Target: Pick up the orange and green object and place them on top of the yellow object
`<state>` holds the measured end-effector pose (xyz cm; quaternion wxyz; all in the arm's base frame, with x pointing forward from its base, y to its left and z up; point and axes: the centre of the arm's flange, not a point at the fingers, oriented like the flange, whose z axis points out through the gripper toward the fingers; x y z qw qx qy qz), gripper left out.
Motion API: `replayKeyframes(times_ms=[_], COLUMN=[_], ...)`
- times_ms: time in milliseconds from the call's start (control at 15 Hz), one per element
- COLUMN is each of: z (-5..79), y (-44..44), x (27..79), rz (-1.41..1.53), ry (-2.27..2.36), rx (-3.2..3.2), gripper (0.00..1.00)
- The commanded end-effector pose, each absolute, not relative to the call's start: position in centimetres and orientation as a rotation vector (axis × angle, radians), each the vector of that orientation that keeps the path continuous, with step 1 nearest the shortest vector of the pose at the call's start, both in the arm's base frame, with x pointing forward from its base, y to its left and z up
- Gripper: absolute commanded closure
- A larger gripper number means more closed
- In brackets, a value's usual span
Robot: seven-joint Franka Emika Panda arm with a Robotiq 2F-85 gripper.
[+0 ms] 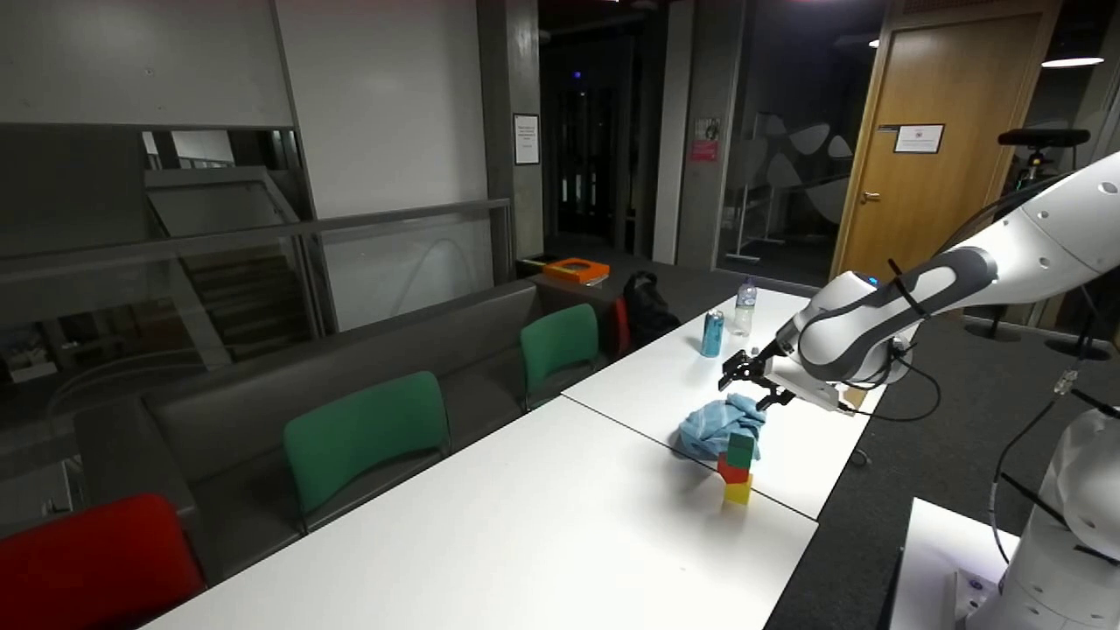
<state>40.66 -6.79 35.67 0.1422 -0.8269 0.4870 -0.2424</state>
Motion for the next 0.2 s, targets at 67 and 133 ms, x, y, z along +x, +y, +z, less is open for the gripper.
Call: replayKeyframes(times_ms=[67,133], z=[35.67,35.67], y=[-6.79,-6.79], x=[40.66,40.66], rz=[-0.699,-0.699], ry=[1.405,1.405], rx=[-2.386,-2.386], gripper=[0.0,0.0])
